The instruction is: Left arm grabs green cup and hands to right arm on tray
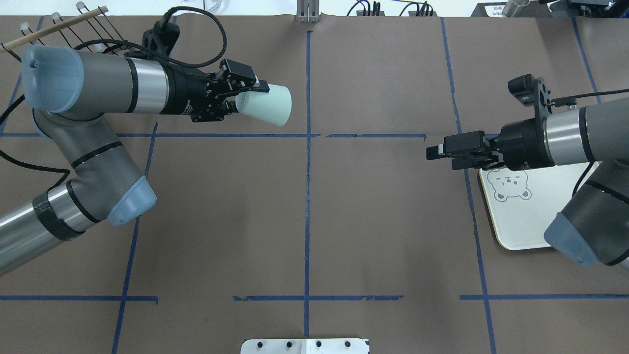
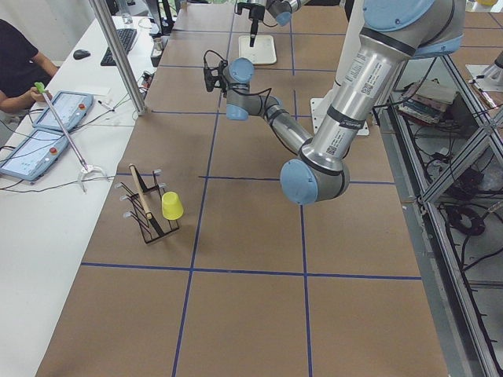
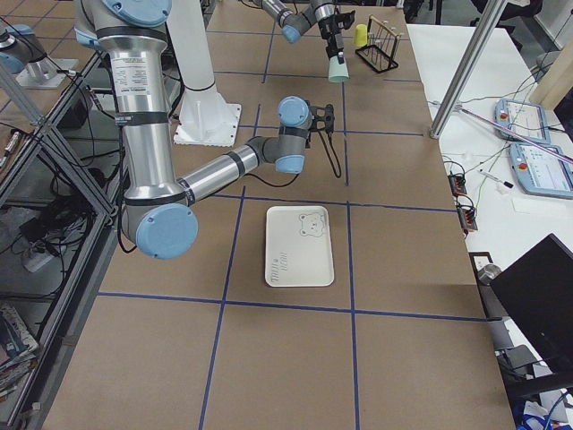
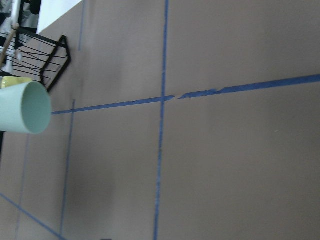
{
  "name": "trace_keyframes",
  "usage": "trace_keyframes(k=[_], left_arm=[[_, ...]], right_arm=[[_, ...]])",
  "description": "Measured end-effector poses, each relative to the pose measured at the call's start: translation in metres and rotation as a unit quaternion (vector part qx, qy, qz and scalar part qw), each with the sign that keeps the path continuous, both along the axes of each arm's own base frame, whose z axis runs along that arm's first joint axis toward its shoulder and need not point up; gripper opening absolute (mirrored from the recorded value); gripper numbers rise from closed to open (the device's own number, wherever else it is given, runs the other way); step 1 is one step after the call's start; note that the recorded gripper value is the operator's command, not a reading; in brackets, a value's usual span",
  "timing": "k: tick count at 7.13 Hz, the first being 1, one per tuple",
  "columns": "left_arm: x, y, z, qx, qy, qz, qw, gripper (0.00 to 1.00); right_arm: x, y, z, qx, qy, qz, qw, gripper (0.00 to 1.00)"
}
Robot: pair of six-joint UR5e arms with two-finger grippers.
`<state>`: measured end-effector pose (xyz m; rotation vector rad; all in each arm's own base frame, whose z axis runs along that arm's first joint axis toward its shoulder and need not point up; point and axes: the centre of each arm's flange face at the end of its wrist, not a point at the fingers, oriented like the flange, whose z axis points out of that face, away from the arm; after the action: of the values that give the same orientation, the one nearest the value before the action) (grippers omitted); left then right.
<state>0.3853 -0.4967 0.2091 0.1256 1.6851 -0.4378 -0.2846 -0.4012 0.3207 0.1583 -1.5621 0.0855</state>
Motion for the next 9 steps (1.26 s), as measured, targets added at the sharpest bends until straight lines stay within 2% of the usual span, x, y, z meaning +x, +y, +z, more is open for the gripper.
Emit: trace_keyframes(k=[1,2,3,4,5,7,9], left_arm=[[0.003,0.005,0.005,-0.014,0.044,0.009,0.9989,0.09],[0.005,0.014,0.005,-0.024,0.080,0.025,0.9962,0.09],[0.007,0.025,0.004,-0.023,0.100,0.048,0.9935,0.08],[0.006,0.036,0.000,-0.026,0.119,0.074,0.9898,0.07],[0.001,0.047,-0.002,-0.036,0.153,0.099,0.9826,0.07],[-0.007,0.079,0.006,-0.031,0.226,0.148,0.9623,0.07],[-0.003,0.103,0.009,-0.031,0.264,0.185,0.9460,0.07]], right_arm=[[-0.005,0.014,-0.019,-0.018,-0.061,-0.010,0.9979,0.99],[-0.010,0.025,-0.039,-0.041,-0.121,-0.020,0.9916,0.99],[-0.018,0.036,-0.058,-0.058,-0.172,-0.033,0.9828,0.99],[-0.030,0.047,-0.080,-0.063,-0.212,-0.051,0.9739,0.99],[-0.040,0.057,-0.097,-0.060,-0.235,-0.068,0.9678,0.99],[-0.049,0.068,-0.113,-0.055,-0.254,-0.084,0.9619,0.99],[-0.052,0.069,-0.127,-0.060,-0.275,-0.074,0.9566,0.99]])
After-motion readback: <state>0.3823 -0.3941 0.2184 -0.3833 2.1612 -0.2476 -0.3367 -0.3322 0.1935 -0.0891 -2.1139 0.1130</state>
